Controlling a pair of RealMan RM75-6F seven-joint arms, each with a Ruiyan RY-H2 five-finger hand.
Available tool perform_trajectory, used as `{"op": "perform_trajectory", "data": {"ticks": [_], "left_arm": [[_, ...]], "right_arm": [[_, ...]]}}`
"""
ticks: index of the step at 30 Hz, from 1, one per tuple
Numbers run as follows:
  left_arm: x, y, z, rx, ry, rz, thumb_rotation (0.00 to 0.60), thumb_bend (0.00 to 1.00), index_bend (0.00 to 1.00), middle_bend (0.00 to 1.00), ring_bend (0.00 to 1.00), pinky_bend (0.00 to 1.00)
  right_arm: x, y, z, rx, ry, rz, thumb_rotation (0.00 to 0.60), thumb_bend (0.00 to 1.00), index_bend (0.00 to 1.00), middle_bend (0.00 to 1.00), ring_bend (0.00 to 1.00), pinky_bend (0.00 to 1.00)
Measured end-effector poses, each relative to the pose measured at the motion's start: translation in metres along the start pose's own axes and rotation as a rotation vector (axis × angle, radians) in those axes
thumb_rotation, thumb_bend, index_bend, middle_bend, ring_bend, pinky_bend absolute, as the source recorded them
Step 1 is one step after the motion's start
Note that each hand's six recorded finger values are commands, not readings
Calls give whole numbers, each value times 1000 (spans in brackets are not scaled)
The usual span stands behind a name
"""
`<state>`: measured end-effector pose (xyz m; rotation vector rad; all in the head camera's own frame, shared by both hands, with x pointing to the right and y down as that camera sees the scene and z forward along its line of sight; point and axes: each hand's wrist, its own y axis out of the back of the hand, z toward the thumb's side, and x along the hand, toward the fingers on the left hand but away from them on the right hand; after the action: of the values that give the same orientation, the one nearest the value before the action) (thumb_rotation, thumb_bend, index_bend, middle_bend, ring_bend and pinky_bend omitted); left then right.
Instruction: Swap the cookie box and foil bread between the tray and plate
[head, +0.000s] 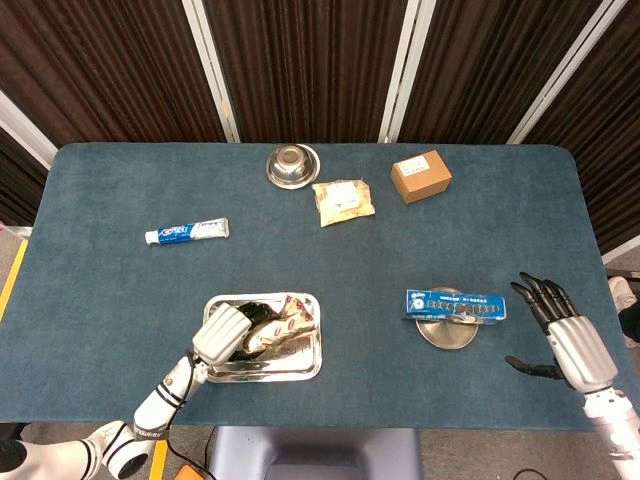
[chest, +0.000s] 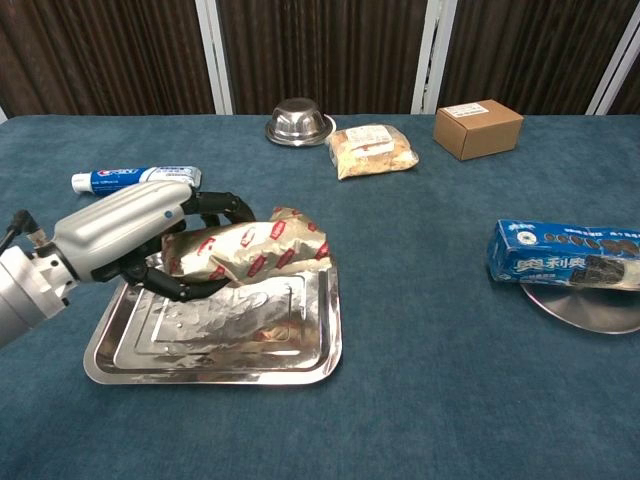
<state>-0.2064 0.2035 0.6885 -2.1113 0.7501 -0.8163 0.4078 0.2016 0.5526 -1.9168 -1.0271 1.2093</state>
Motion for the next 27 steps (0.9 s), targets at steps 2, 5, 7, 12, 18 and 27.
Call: {"op": "perform_trajectory", "data": {"ticks": [2,5,7,12,18,27], "left_arm": [[-5,-4,-6,0,5,-10,600,467,419,441,515,697],[-12,-13,-16,16,27,-42,600,382,51,73,91,280],[-14,-19,-22,28,52,-75,600,350,0,0,0,116],[-18,-22,-32,15,125,-118,600,299,0,0,0,36],[-35,-2,-29,-6,136,-102,600,284,0,0,0,26],[-119,72,-52,29,279,56,600,341,0,0,0,7]], "right_arm": [[0,-3,1,4,3,9,600,196,0,0,0,100],[0,-6,3,10,5,20,600,195,0,0,0,100],[0,-8,3,15,5,27,600,196,0,0,0,99],[0,-12,4,32,4,45,600,196,0,0,0,99],[2,-16,5,63,-7,72,600,196,0,0,0,98],[16,-15,2,219,-69,52,600,196,0,0,0,29]]}}
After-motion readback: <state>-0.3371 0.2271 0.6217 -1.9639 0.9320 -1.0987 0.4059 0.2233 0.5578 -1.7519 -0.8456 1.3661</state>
